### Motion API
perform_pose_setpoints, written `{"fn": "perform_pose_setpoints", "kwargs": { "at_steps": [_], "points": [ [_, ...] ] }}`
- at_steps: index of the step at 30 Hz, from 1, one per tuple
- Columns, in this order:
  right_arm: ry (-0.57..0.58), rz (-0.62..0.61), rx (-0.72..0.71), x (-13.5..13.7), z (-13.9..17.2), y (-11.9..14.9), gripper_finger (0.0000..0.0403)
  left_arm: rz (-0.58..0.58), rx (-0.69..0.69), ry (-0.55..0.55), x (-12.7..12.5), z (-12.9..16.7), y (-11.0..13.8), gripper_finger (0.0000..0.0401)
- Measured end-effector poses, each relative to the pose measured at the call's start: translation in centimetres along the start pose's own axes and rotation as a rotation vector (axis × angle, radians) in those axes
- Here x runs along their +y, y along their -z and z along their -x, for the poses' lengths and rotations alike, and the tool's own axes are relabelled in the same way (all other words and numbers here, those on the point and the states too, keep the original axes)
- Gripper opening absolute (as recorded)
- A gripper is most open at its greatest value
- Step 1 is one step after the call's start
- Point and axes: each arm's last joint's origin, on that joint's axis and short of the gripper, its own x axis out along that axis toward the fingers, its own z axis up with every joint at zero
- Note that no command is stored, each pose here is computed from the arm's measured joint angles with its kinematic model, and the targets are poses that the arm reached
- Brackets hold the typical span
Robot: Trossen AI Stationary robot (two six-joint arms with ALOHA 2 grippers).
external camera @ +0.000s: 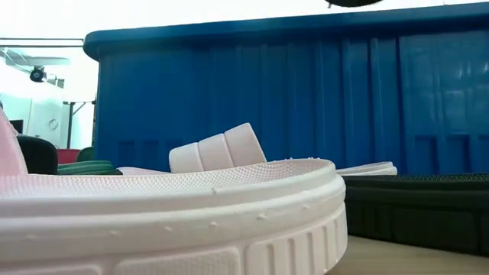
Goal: Pick and place slides into bin
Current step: Put the black slide into the blue bin
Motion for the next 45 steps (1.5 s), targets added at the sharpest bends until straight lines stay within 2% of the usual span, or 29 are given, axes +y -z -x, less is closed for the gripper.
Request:
{"fn": "perform_pose_setpoints", "kwargs": {
  "at_steps": [6,16,21,26,32,38,45],
  "points": [
    [-0.013,0.096,-0.12,-0.6,0.5,-4.8,0.0012,0.007,-0.019,-0.025,0.2,0.7,-0.4,0.0176],
    [0.136,0.13,-0.229,-5.2,-0.5,-12.7,0.0012,0.057,-0.164,-0.091,1.0,5.1,-2.0,0.0176],
    [0.236,0.089,-0.244,-7.6,-2.1,-16.3,0.0012,0.068,-0.217,-0.094,1.2,6.9,-2.1,0.0176],
    [0.32,0.018,-0.182,-9.5,-5.4,-19.2,0.0012,0.094,-0.227,-0.092,1.2,7.3,-1.9,0.0176],
    [0.428,0.011,-0.072,-11.4,-10.5,-21.3,0.0012,0.122,-0.262,-0.091,1.4,8.6,-1.8,0.0176],
    [0.536,0.085,0.024,-12.1,-15.3,-21.2,0.0012,0.132,-0.314,-0.093,1.6,10.5,-1.5,0.0176],
    [0.489,0.214,0.009,-11.5,-15.9,-21.7,0.0012,0.149,-0.362,-0.15,1.9,12.3,-0.9,0.0176]
  ]
}}
